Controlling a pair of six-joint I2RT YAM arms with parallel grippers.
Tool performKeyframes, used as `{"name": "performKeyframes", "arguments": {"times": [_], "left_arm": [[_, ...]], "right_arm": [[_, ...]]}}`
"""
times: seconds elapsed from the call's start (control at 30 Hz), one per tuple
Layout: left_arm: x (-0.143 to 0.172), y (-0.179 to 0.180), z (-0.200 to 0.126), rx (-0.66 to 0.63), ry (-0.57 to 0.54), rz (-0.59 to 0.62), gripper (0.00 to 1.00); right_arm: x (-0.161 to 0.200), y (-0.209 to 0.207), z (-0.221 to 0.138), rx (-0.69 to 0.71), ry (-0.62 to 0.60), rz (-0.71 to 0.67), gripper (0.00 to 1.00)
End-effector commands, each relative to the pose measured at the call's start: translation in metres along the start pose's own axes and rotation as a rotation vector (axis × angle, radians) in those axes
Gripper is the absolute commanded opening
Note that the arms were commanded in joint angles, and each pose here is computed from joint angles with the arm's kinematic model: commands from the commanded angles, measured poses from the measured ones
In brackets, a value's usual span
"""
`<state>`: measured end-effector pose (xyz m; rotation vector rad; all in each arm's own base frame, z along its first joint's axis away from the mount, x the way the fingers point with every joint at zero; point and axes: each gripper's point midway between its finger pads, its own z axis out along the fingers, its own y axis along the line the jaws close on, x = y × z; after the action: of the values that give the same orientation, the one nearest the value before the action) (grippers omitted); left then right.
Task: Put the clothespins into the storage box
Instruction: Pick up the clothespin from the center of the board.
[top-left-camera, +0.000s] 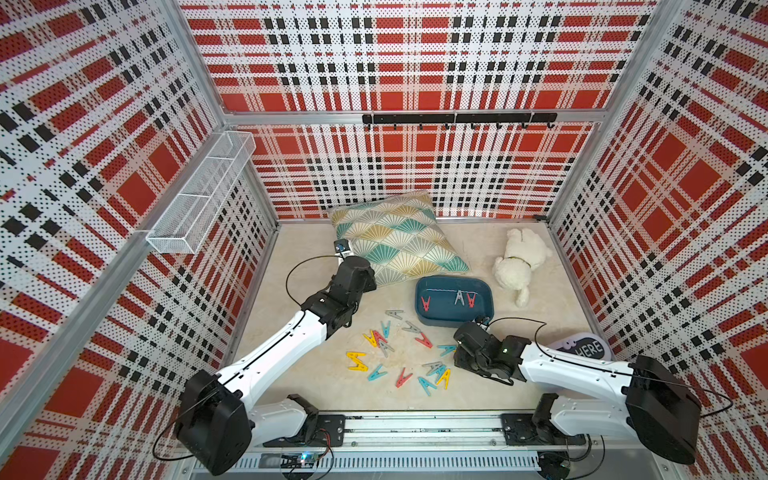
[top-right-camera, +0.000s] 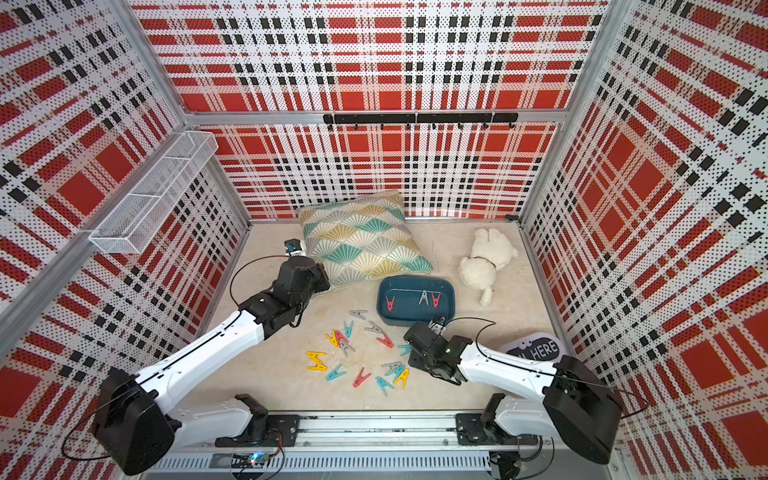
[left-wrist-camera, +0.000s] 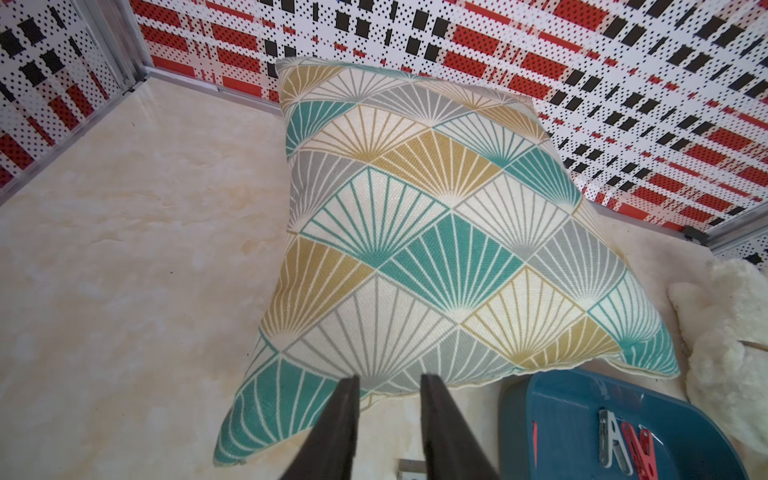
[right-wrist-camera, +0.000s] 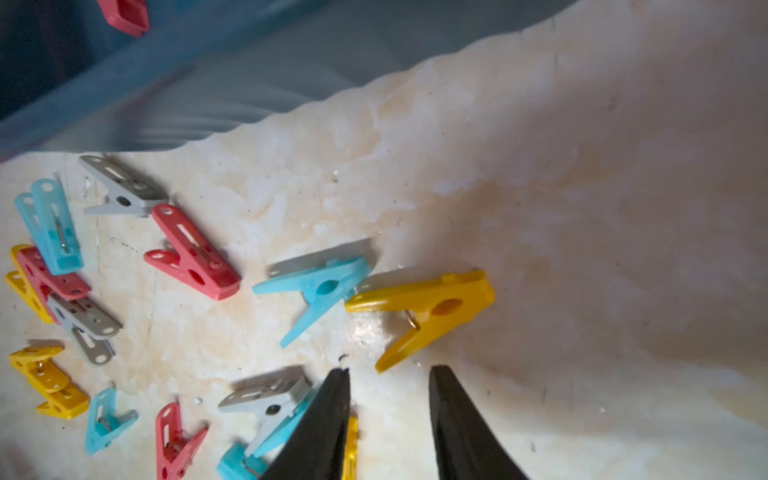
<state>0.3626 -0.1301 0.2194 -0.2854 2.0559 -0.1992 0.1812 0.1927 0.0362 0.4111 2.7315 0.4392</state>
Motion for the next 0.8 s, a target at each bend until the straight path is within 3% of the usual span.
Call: {"name": "performKeyframes", "arguments": {"times": [0.0,0.5,0.77], "left_arm": [[-0.004,0.002,-0.002,0.016,-0.016,-0.005,0.32],[-0.004,0.001,-0.002,0.034,-0.019,-0.009,0.32],[-0.007,0.000,-0.002,0.037,-0.023,-0.008,0.31]], "right_arm": [[-0.004,0.003,0.001,0.016,-0.023,0.006,0.39],[-0.003,-0.006,0.015,0.097,-0.017,-0.002,0.36],[-0.002,-0.024,0.015,0.163,-0.016,-0.028,0.26]]}}
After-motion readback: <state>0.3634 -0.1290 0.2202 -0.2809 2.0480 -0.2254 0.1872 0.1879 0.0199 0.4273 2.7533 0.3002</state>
